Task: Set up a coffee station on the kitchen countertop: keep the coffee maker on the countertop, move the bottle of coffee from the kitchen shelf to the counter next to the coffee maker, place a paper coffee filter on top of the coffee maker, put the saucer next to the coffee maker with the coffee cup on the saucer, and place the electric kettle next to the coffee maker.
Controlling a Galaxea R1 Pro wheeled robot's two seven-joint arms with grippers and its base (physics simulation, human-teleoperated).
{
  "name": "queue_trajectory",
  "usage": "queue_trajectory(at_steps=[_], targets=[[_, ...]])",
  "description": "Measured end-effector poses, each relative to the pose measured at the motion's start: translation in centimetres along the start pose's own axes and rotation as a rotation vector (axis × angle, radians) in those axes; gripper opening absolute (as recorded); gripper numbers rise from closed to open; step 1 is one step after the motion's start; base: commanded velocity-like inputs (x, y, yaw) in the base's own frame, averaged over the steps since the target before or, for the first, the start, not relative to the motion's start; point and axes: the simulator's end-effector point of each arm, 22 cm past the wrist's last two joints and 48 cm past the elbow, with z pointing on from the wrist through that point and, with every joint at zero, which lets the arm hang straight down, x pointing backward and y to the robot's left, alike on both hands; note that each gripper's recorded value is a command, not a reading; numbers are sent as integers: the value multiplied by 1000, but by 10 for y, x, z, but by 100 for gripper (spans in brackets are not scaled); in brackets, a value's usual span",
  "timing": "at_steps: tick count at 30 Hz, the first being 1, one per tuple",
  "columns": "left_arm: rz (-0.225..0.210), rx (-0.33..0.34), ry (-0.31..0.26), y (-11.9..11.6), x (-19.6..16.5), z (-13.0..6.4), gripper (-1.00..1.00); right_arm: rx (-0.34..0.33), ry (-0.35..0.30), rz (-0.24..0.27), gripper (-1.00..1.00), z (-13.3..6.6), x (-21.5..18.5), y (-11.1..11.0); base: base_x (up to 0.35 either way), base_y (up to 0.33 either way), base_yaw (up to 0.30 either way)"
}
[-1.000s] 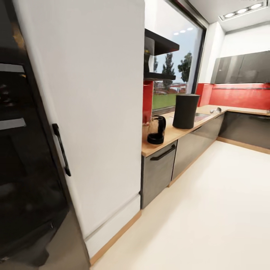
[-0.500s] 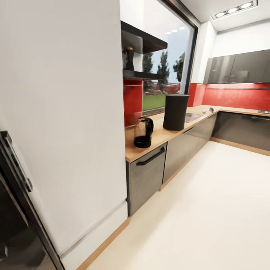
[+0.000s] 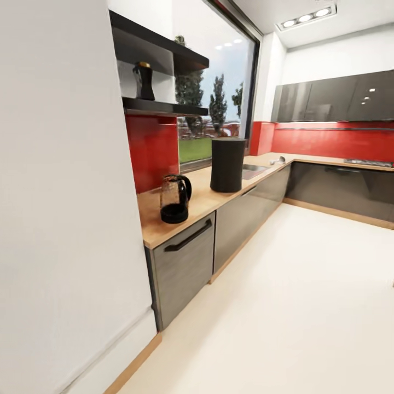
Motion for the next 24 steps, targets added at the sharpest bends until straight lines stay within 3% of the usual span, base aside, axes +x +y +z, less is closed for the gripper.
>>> queue_trajectory(at_steps=[16, 24], targets=[[0, 0, 0, 0, 0, 0, 100, 1, -1, 1, 100, 0, 0, 0, 313, -63, -251], [11, 9, 1, -5, 0, 0, 100, 2, -1, 1, 100, 0, 0, 0, 328, -1, -63]])
